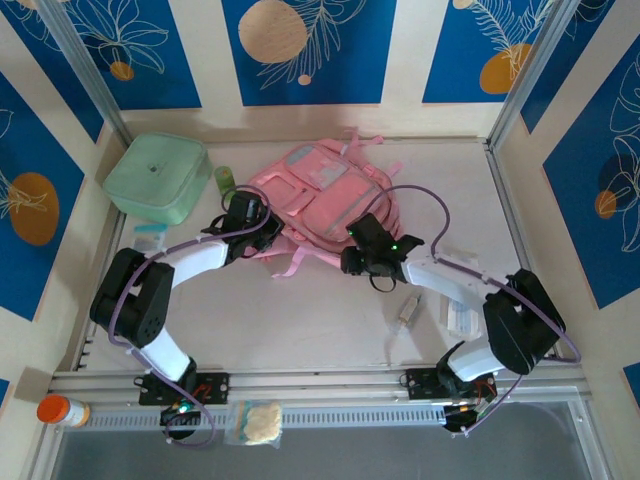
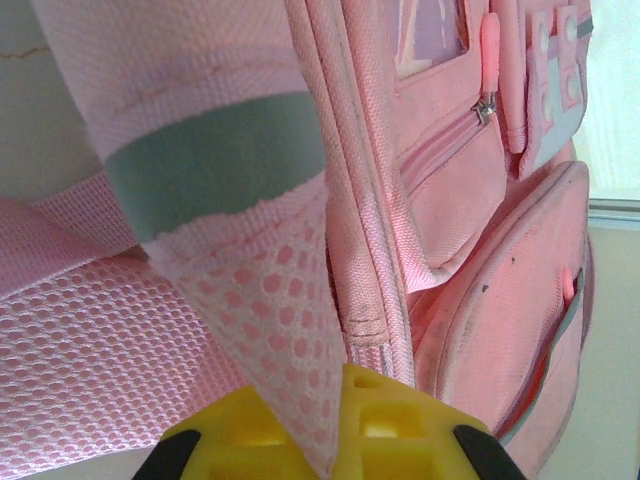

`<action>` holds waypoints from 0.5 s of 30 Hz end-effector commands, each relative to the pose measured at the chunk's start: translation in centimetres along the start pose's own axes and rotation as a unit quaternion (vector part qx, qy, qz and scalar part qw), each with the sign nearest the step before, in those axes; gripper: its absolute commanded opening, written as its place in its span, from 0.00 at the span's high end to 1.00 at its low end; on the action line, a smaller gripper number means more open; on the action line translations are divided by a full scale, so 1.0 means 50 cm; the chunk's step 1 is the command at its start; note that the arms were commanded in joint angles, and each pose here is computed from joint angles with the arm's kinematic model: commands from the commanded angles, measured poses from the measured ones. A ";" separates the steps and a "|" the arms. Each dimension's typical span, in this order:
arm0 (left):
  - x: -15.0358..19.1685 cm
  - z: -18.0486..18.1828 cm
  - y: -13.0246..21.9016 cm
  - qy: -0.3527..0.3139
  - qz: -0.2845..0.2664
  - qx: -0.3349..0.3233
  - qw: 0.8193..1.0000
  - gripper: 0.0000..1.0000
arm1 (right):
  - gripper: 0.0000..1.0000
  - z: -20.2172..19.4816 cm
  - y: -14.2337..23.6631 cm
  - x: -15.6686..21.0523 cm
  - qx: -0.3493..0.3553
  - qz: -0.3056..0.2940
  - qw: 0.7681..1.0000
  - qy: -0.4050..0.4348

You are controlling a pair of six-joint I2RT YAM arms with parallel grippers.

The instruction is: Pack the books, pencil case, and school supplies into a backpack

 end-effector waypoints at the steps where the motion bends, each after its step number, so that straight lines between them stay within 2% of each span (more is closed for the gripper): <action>1: -0.015 -0.026 0.006 -0.010 -0.015 0.035 0.999 1.00 | 0.62 0.013 -0.010 0.008 0.002 0.029 1.000 0.009; 9: -0.015 -0.028 0.007 -0.009 -0.015 0.038 0.999 1.00 | 0.66 0.033 -0.038 0.003 -0.046 0.039 0.998 0.020; 15: -0.018 -0.022 0.008 -0.020 -0.016 0.027 0.999 1.00 | 0.82 0.027 -0.035 -0.003 -0.035 0.023 0.998 0.036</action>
Point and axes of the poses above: each hand's point on the last joint's axis, 136 mm out from that joint toward the fingers, its own y axis back along the fingers, its own z axis along the line the jaws close on, x = y × z, the point moved 5 cm from there along y, back along the fingers, and after that the axes turned 11 degrees about -y, right-handed, at the moved point
